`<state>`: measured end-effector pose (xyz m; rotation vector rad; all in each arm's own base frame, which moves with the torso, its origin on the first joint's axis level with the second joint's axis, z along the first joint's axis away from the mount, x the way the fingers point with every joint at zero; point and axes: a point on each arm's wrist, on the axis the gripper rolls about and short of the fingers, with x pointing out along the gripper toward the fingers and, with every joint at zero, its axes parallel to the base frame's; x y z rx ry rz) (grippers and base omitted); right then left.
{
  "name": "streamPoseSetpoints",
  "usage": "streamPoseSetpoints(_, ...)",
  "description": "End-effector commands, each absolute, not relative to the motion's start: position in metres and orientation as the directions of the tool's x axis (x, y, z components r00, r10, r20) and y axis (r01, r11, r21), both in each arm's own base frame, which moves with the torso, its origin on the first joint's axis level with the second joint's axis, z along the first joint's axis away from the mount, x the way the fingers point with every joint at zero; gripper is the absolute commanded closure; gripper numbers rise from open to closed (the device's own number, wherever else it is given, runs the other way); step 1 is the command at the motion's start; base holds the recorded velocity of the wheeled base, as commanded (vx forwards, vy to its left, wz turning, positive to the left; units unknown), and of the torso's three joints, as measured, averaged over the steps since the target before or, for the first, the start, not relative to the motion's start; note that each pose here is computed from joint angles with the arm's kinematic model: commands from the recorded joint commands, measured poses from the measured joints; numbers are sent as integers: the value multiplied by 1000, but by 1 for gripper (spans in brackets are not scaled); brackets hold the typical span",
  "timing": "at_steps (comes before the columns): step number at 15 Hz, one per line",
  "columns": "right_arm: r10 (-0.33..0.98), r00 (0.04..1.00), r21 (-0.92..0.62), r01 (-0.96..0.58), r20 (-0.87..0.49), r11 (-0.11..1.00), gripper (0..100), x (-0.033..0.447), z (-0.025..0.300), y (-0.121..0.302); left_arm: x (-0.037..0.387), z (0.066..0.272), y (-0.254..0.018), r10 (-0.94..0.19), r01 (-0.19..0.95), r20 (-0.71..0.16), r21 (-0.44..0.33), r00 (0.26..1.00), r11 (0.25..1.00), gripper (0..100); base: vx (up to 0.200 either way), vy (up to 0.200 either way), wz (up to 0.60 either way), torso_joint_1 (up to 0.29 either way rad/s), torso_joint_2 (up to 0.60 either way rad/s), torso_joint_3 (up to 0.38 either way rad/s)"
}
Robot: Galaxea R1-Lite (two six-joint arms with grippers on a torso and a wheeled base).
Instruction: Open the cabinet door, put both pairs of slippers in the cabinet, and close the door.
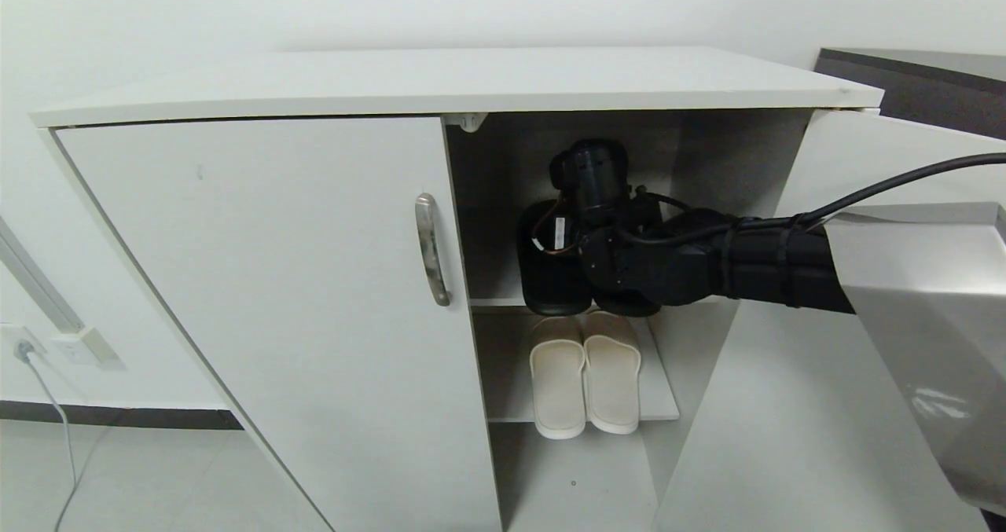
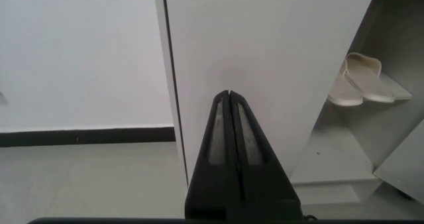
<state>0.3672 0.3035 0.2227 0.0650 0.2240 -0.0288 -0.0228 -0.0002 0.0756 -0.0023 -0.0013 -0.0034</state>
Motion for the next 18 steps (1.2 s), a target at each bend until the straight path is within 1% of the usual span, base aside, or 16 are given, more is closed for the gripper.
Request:
streamPoseSetpoints(1, -21, 973, 56, 34, -229, 998, 0, 367, 221, 304, -23, 76, 0, -5, 5, 2, -3, 1000, 1000, 100, 0, 0, 0, 0, 0, 0)
streamPoseSetpoints(4, -13, 973, 60, 28, -230, 998, 0, 357, 227, 302, -23, 76, 0, -3, 3, 2, -3, 1000, 1000, 100, 0, 0, 0, 0, 0, 0)
streamPoseSetpoints(6, -4, 971, 59, 18, -239, 998, 0, 343, 231, 300, -23, 76, 0, -5, 5, 2, -3, 1000, 1000, 100, 0, 0, 0, 0, 0, 0)
streamPoseSetpoints(13, 54, 970, 64, -40, -238, 997, 0, 271, 257, 281, -23, 76, 0, -5, 5, 2, -3, 1000, 1000, 100, 0, 0, 0, 0, 0, 0)
streamPoseSetpoints(15, 88, 969, 68, -74, -233, 995, 0, 246, 262, 272, -23, 76, 0, -5, 5, 2, -3, 1000, 1000, 100, 0, 0, 0, 0, 0, 0)
streamPoseSetpoints(16, 129, 964, 70, -116, -231, 991, 0, 220, 262, 262, -23, 76, 0, -5, 5, 2, -3, 1000, 1000, 100, 0, 0, 0, 0, 0, 0)
streamPoseSetpoints(18, 217, 946, 67, -207, -241, 976, 0, 183, 254, 246, -23, 76, 0, -5, 5, 2, -3, 1000, 1000, 100, 0, 0, 0, 0, 0, 0)
